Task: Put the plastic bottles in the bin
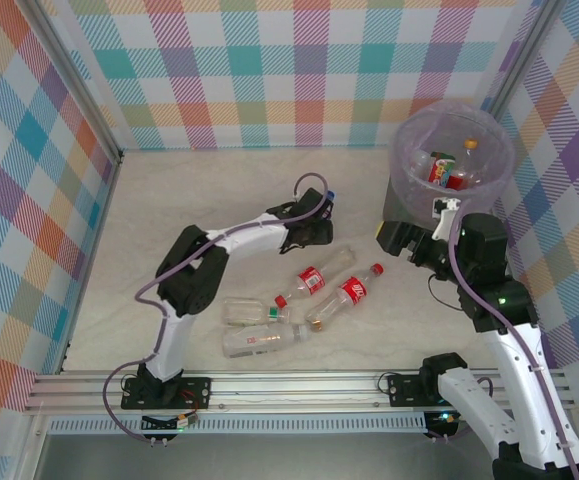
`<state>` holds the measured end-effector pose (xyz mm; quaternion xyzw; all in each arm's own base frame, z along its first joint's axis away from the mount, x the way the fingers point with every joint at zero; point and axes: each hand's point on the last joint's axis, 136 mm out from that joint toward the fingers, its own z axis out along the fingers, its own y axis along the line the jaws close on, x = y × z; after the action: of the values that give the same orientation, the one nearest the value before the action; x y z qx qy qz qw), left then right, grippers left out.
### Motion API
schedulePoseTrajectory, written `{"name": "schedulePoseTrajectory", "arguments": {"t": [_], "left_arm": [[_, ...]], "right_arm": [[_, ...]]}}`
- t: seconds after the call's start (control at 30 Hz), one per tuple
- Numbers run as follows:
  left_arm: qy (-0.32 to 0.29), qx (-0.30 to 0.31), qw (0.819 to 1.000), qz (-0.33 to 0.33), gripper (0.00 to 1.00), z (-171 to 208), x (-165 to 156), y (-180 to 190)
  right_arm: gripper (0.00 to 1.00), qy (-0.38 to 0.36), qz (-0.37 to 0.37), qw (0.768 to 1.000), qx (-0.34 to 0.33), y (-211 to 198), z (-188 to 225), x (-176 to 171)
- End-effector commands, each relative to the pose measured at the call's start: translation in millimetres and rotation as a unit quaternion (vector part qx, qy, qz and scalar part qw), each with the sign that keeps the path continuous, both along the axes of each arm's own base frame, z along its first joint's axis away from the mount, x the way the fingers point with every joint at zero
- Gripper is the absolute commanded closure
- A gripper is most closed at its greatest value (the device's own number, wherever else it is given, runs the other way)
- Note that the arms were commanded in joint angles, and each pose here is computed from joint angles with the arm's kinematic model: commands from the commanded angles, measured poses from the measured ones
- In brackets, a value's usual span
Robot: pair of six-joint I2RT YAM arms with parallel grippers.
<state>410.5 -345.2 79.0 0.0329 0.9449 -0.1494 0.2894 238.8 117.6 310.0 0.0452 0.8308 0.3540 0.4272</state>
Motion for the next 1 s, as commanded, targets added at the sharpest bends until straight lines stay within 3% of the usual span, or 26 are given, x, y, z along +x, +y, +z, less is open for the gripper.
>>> {"name": "schedulePoseTrajectory", "arguments": {"t": [0.0,0.2,0.47,0.73,0.97], "left_arm": [[-0.088,-0.059,0.994,-0.01,0.43,75.0,0.2,1.9],[-0.11,-0.107,0.986,-0.064,0.45,102.1,-40.4,13.8],[-0.139,-0.163,0.968,-0.126,0.48,133.4,-97.7,24.2],[-0.146,-0.184,0.955,-0.179,0.48,142.9,-132.3,10.3],[-0.134,-0.186,0.95,-0.213,0.48,137.6,-148.7,-2.9]], "right_arm": [[0.0,-0.02,0.02,0.999,0.022,8.6,9.7,1.3],[0.01,-0.007,0.041,0.997,0.073,25.6,2.8,15.8],[0.01,0.016,0.081,0.993,0.084,65.3,-17.6,39.0],[0.01,0.042,0.118,0.987,0.101,103.8,-43.8,60.8],[0.02,0.055,0.109,0.989,0.087,106.8,-59.9,69.0]]}}
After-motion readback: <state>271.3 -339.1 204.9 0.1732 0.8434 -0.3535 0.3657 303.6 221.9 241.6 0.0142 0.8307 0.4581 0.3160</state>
